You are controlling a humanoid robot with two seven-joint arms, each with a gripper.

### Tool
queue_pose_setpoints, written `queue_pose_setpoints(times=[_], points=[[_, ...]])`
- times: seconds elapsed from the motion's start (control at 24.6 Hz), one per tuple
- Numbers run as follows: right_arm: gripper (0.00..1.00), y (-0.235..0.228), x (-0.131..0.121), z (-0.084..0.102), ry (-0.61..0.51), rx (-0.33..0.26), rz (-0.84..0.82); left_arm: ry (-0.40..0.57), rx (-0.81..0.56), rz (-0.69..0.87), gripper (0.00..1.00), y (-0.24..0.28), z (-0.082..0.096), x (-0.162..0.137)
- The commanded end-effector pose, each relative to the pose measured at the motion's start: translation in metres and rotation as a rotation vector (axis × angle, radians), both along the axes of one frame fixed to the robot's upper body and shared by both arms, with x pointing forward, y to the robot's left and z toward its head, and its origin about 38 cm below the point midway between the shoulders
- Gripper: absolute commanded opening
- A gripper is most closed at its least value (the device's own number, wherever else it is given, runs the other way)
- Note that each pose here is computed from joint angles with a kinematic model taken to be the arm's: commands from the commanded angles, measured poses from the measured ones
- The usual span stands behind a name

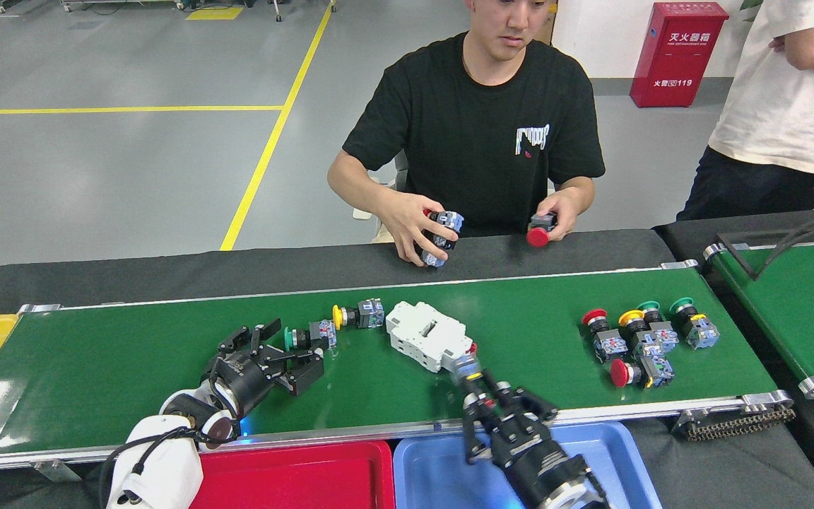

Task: Pick switch part from conveyor to tray

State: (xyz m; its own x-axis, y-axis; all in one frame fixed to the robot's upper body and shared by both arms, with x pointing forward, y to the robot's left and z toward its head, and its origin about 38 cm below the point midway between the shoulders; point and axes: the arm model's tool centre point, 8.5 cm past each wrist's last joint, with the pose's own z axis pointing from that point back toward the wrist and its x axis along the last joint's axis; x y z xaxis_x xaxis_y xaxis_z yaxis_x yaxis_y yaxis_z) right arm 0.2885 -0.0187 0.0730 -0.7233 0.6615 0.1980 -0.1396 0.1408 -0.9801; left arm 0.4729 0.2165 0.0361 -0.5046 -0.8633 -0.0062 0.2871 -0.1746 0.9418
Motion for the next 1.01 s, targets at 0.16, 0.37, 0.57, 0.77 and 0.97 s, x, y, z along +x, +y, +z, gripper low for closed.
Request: queue_pose_setpoints(times=[0.16,0.37,0.57,0.77,0.97], points=[[1.0,0.027,-0.02,0.012,-0.031,0.048,0.14,-0.015,-0.052,-0.01,0.07,-0.003,0.005,-0.002],[0.99,-0.088,0.028,-0.001,-0.006,0.063,-0.271,-0.085,-0.099,-0.059,0.01,0.0,0.006,-0.037],[0.99,-0.207,0.011,-0.036,0.042,0.029,-0.727,-0.175,-0.106,-0.248,0.02,0.003,0.024,-0.134],[0.99,-0.217,0.031,-0.03,0.03,-0.025,-0.881,-0.15,-0.119,-0.29,0.89,0.005,0.022,-0.211],[0.99,-0.199,0.056,-0.031,0.022,-0.087,-0.845,-0.124,-0.136,-0.218,1.0,0.017,0.013,-0.222]])
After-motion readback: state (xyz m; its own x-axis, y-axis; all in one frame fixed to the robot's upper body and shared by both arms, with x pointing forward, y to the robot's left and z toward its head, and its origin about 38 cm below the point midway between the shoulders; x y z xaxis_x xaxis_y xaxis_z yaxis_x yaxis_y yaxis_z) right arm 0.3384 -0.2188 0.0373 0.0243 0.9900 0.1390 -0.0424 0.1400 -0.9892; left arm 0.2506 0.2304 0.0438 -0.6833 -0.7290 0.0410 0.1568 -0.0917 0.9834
